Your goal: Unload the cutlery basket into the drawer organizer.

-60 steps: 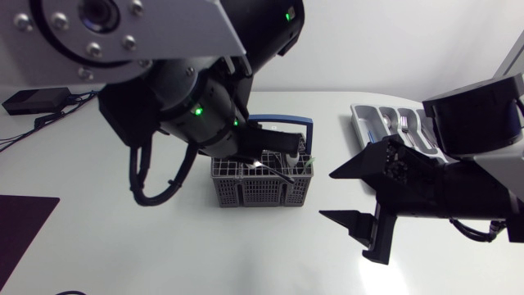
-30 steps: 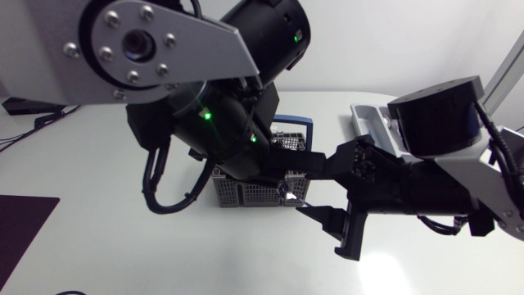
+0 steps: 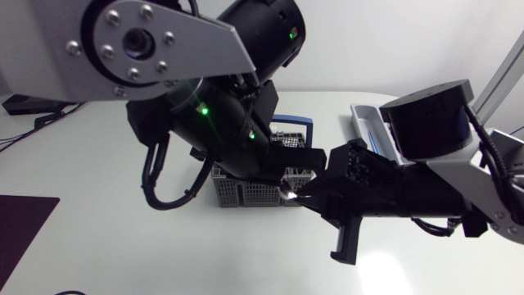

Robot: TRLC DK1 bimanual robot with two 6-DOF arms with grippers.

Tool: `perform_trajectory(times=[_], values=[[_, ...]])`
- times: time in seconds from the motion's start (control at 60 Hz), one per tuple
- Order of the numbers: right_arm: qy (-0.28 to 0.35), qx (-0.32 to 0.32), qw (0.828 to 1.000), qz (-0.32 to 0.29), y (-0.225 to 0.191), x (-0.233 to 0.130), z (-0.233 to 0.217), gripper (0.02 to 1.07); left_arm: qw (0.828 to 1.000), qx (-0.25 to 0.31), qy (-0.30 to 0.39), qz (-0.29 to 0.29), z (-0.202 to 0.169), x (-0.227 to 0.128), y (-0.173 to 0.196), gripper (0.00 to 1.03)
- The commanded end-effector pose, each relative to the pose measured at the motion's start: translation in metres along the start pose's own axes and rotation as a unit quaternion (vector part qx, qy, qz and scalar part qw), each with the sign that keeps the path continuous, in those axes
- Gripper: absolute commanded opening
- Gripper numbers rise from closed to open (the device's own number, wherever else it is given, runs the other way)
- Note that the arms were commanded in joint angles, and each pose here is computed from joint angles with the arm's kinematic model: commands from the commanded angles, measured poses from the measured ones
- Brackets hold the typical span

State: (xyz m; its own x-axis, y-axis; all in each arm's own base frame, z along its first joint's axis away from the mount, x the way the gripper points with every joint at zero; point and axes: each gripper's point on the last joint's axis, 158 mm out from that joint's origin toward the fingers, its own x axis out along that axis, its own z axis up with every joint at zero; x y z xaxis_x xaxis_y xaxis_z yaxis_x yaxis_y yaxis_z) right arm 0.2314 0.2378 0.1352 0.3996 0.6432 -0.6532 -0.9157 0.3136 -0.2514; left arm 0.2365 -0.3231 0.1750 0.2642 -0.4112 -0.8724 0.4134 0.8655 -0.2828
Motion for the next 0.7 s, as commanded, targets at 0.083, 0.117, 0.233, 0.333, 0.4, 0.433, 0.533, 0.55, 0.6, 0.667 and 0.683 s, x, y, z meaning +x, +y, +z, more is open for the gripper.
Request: perform_trajectory(times=[0.083, 0.117, 0.233, 0.333, 0.4, 0.433, 0.533, 0.55, 0.6, 0.667, 0.683], values=[[0.011, 0.015, 1.000, 0.024, 0.014, 0.004, -0.011, 0.07, 1.000, 0.001, 0.004, -0.004, 0.001, 0.002, 0.001, 0.16], [0.012, 0.016, 0.999, 0.027, 0.015, 0.004, -0.011, 0.07, 1.000, 0.000, 0.004, -0.007, 0.002, 0.001, 0.000, 0.25], [0.012, 0.017, 0.999, 0.031, 0.017, 0.003, -0.011, 0.07, 1.000, -0.008, 0.004, -0.015, 0.005, -0.001, 0.001, 0.42], [0.016, 0.017, 0.999, 0.034, 0.018, 0.002, -0.014, 0.07, 1.000, -0.018, -0.002, -0.025, 0.013, -0.006, 0.002, 0.66], [0.014, 0.018, 0.999, 0.038, 0.020, 0.000, -0.016, 0.07, 0.999, -0.025, -0.004, -0.032, 0.018, -0.008, 0.003, 0.69], [0.016, 0.020, 0.999, 0.040, 0.020, 0.000, -0.018, 0.07, 0.999, -0.029, -0.007, -0.032, 0.020, -0.010, 0.003, 0.69], [0.024, 0.020, 0.999, 0.038, 0.019, -0.001, -0.026, 0.07, 0.998, -0.044, -0.019, -0.034, 0.031, -0.015, 0.009, 0.84], [0.024, 0.021, 0.999, 0.037, 0.018, -0.002, -0.027, 0.07, 0.998, -0.046, -0.021, -0.033, 0.034, -0.015, 0.011, 0.86], [0.023, 0.023, 0.999, 0.036, 0.016, -0.005, -0.030, 0.07, 0.998, -0.053, -0.029, -0.032, 0.041, -0.019, 0.016, 0.88], [0.028, 0.025, 0.999, 0.033, 0.011, -0.010, -0.037, 0.07, 0.997, -0.065, -0.041, -0.029, 0.051, -0.024, 0.025, 0.90], [0.030, 0.025, 0.999, 0.031, 0.009, -0.011, -0.039, 0.07, 0.996, -0.067, -0.043, -0.029, 0.053, -0.025, 0.027, 0.91]])
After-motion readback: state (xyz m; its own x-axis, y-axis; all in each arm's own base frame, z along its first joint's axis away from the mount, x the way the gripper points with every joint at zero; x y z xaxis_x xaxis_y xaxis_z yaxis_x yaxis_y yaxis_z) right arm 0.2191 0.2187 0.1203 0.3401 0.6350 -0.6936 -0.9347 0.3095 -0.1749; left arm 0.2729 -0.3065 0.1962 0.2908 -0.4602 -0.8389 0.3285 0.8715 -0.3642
